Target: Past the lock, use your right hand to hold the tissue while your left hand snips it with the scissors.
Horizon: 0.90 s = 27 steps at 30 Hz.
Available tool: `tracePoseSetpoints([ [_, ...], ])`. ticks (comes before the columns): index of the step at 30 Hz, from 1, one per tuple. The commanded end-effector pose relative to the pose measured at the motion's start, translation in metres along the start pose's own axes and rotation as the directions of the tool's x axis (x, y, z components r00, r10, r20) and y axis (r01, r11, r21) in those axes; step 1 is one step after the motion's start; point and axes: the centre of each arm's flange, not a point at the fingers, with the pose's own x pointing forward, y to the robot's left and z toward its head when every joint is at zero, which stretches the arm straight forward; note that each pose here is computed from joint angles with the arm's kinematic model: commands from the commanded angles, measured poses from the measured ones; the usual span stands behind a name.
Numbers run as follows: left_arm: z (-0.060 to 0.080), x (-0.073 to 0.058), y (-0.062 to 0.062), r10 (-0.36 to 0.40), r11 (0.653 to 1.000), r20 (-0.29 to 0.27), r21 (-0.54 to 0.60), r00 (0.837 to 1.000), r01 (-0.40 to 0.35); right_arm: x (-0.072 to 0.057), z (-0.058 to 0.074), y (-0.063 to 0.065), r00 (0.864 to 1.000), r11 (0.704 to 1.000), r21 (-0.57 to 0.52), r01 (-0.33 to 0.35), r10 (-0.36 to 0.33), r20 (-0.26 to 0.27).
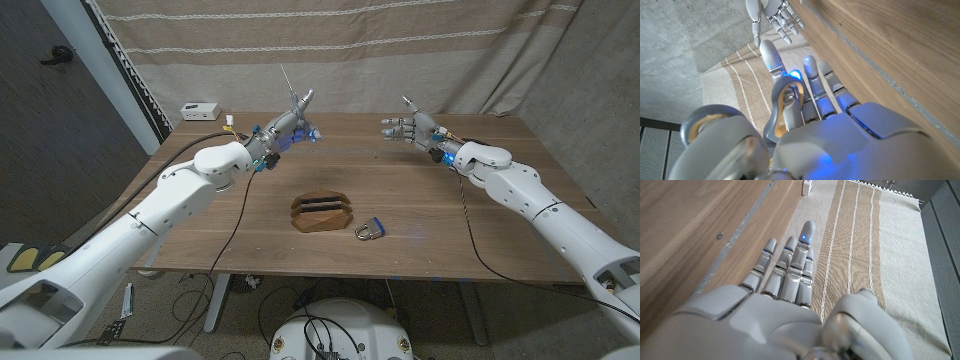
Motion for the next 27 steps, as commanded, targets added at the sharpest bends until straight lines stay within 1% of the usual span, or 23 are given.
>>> tracePoseSetpoints([
  [1, 0.001, 0.009, 0.004, -0.055, 0.998, -0.039, 0.013, 0.998, 0.056, 0.001, 0.003, -0.004, 1.0, 1.0, -0.009, 0.015, -0.015, 0.002],
  [6, 0.001, 0.013, 0.002, -0.071, 0.997, -0.051, 0.019, 0.996, 0.072, -0.002, 0.005, -0.005, 1.0, 0.999, -0.02, 0.03, -0.029, 0.011],
  [9, 0.002, 0.017, -0.001, -0.069, 0.997, -0.047, 0.025, 0.997, 0.07, -0.004, 0.008, -0.005, 0.999, 0.998, -0.05, 0.041, -0.041, 0.008],
  [11, 0.002, 0.018, -0.003, -0.072, 0.996, -0.06, 0.042, 0.996, 0.075, -0.006, 0.009, -0.006, 0.999, 0.997, -0.066, 0.042, -0.042, 0.006],
  [14, -0.001, 0.018, -0.006, -0.082, 0.996, -0.071, 0.036, 0.994, 0.084, -0.008, 0.011, -0.006, 0.999, 0.994, -0.099, 0.049, -0.049, -0.001],
  [23, -0.003, 0.019, -0.015, -0.098, 0.995, -0.087, 0.024, 0.991, 0.1, -0.009, 0.007, -0.003, 0.998, 0.984, -0.166, 0.059, -0.061, -0.012],
  [27, -0.004, 0.02, -0.019, -0.104, 0.994, -0.087, 0.016, 0.991, 0.106, -0.011, 0.006, -0.005, 0.997, 0.979, -0.194, 0.061, -0.067, -0.025],
])
